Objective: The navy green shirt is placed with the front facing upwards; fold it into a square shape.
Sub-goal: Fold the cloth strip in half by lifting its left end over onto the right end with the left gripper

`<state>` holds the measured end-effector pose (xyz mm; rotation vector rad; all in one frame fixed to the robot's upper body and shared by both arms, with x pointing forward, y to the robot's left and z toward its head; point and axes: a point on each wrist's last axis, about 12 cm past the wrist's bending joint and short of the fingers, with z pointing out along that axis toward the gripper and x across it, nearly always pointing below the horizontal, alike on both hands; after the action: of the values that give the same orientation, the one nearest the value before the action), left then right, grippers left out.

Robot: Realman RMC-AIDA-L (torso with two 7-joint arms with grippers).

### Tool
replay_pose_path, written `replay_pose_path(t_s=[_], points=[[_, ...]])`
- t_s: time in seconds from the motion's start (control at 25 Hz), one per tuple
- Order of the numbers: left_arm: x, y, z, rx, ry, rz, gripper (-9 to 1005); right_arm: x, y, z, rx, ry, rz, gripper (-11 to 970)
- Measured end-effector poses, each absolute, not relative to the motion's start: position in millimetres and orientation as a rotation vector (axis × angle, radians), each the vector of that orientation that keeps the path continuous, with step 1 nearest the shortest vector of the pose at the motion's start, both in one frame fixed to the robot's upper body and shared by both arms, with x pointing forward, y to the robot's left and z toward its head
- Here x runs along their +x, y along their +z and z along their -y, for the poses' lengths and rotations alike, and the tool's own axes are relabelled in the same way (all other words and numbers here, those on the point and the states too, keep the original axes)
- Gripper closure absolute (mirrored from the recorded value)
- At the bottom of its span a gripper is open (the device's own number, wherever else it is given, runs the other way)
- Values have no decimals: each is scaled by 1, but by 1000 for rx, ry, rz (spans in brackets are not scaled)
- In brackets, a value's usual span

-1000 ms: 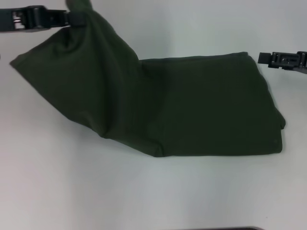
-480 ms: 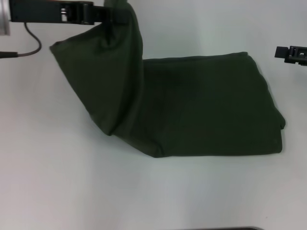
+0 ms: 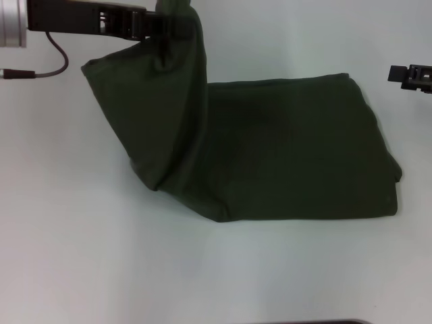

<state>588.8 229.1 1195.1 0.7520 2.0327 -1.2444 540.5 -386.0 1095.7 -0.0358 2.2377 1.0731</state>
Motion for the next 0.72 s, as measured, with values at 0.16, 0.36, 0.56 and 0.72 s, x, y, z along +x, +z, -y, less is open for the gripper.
replay_pose_path(t_s=[0.16,0.36,0.56,0.72], points=[[590,1197,-219,767,-1260,-2015,897,540,1096,386,-42,1075,-2241,224],[592,1198,-201,807,-1281,-2000,893,538,1097,388,-54,1075,-2249,224],[595,1201,-184,829,-1297,-1972,889,532,1097,397,-44,1067,-2251,223],[597,1201,-177,835,-1294,-1953,886,526,1096,403,-34,1052,-2256,223]])
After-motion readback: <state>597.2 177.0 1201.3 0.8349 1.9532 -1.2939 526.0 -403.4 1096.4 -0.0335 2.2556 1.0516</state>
